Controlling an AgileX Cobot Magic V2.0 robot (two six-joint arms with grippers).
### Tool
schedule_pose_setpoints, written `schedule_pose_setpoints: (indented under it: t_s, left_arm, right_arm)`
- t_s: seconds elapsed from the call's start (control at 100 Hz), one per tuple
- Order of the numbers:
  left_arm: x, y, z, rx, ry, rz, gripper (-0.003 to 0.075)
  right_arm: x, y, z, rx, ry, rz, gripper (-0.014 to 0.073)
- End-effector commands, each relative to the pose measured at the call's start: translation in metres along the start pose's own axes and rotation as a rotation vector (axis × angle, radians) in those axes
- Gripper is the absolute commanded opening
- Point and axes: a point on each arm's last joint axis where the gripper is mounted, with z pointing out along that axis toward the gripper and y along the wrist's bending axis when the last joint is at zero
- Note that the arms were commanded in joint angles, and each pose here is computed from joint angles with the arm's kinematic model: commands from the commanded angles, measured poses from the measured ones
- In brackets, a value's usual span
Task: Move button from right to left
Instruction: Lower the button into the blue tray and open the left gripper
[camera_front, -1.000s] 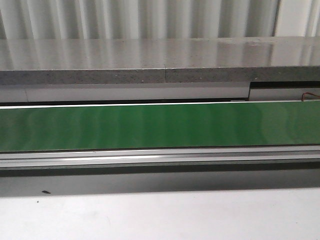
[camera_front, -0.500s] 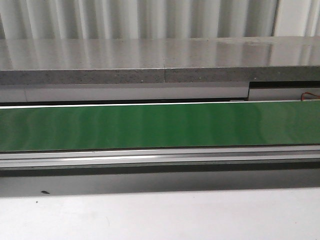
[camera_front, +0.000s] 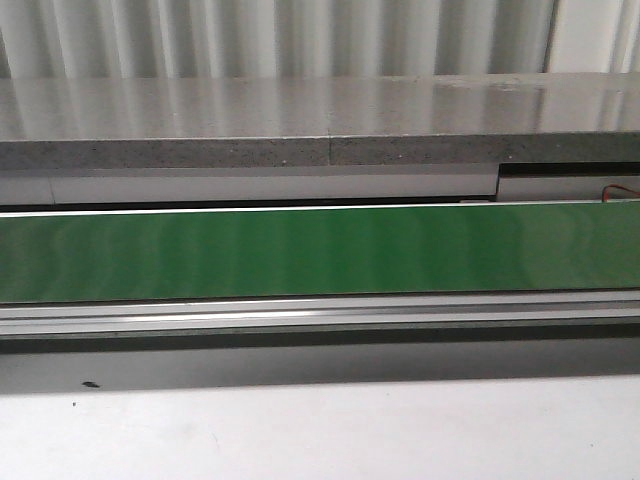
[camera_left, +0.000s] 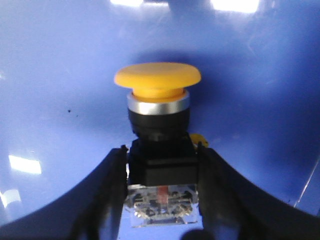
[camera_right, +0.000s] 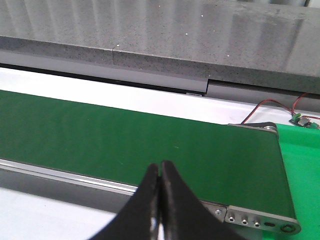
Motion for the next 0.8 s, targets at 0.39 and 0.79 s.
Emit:
schedule_pose_setpoints:
  t_s: [0.39,0.79]
  left_arm:
    - [0.014,0.008,-0.063,-0.043,-0.152,-0.024,0.0437]
    - [0.048,-0.027,-0.171,0.016,-0.546,-0.130,-0.0019]
  right_arm:
    - [-0.016,0.000,-0.002,0.003,-0.100,-0.012,-0.0068]
    - [-0.016,0.000,-0.002,0.003,-0.100,-0.012,-0.0068]
